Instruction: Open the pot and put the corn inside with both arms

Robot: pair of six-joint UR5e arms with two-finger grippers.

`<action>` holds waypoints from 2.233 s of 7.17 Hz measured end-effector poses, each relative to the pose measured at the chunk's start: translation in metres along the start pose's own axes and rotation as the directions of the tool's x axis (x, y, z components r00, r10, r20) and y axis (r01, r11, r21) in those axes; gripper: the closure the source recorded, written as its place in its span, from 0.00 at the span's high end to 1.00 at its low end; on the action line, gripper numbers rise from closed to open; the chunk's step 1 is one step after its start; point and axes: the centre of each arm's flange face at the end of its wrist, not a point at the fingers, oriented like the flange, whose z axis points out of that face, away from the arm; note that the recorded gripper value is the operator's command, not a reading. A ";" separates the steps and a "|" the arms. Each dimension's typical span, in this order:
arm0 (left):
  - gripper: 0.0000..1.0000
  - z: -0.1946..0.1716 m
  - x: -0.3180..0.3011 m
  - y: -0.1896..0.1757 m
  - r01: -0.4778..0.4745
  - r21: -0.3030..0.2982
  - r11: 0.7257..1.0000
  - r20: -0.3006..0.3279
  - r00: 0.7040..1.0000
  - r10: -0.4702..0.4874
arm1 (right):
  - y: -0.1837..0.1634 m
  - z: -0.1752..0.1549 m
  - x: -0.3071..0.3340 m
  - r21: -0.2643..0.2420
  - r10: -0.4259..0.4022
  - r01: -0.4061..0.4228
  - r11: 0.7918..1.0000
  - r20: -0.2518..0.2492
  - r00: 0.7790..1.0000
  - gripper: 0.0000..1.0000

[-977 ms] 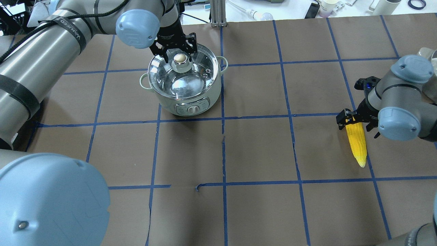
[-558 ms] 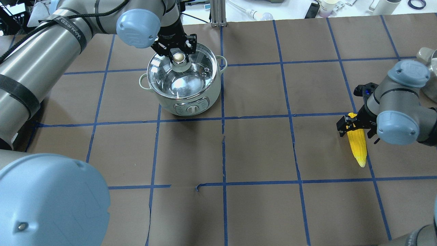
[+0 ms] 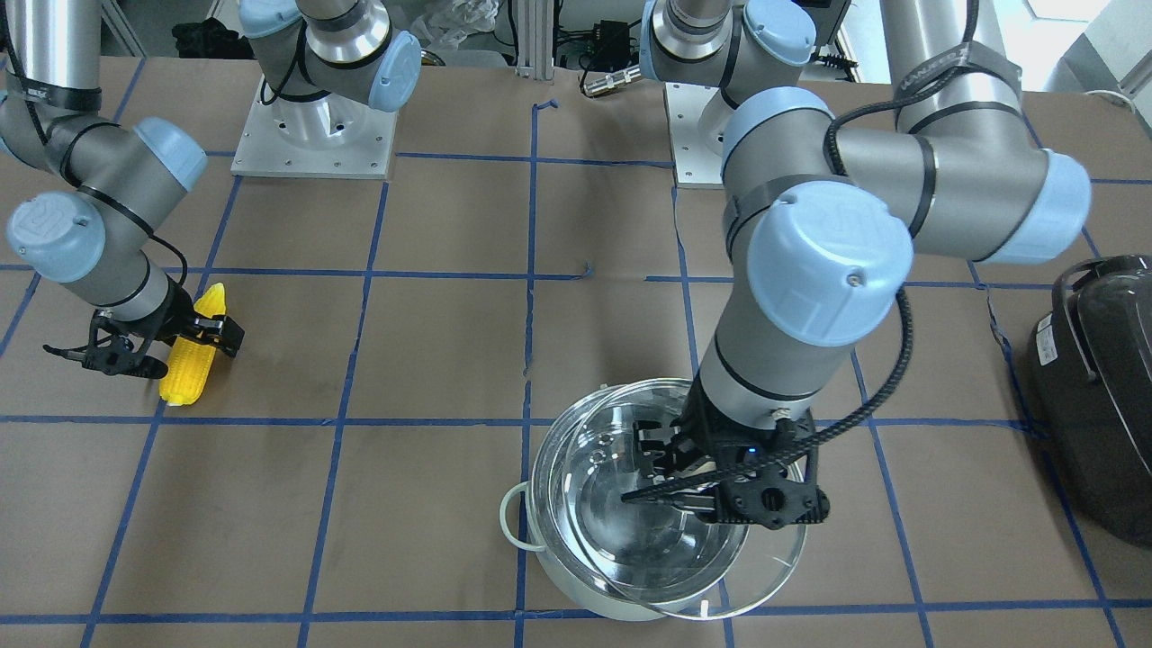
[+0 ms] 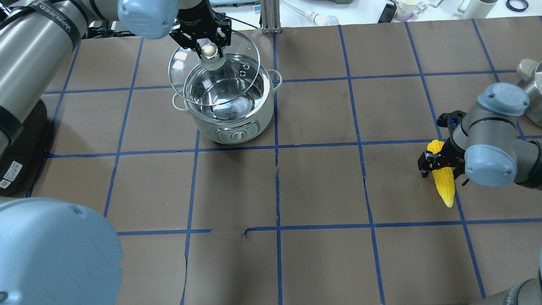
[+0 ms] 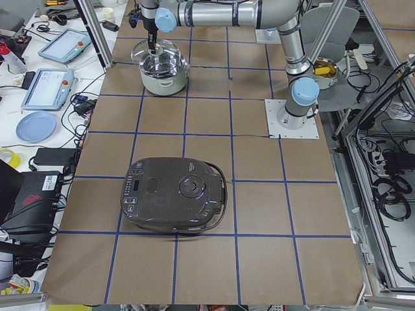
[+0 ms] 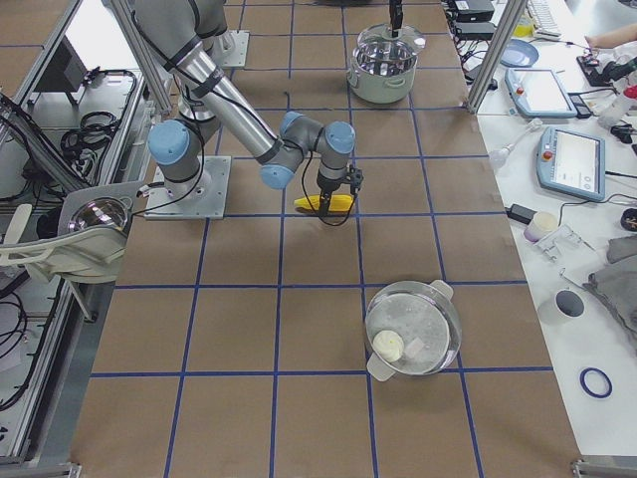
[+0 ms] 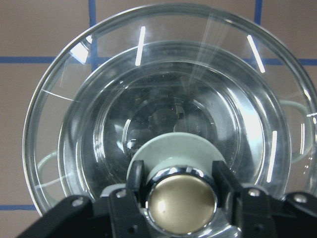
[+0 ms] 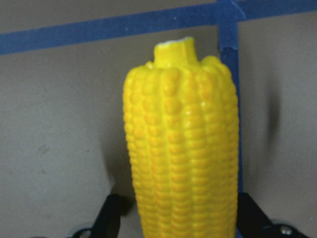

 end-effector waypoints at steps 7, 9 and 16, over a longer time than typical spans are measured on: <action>0.00 0.043 -0.246 0.027 -0.210 -0.110 0.971 0.010 0.977 0.213 | -0.005 -0.030 0.011 0.068 0.021 -0.023 0.997 0.036 0.999 0.17; 0.00 0.106 -0.292 0.059 -0.223 -0.072 0.972 0.025 0.974 0.225 | -0.009 -0.072 -0.010 0.123 -0.037 0.031 0.992 0.046 0.998 0.17; 1.00 0.159 -0.297 0.110 -0.220 -0.047 0.974 0.042 0.974 0.222 | -0.079 -0.260 -0.340 0.219 -0.232 0.202 0.955 0.121 0.965 0.23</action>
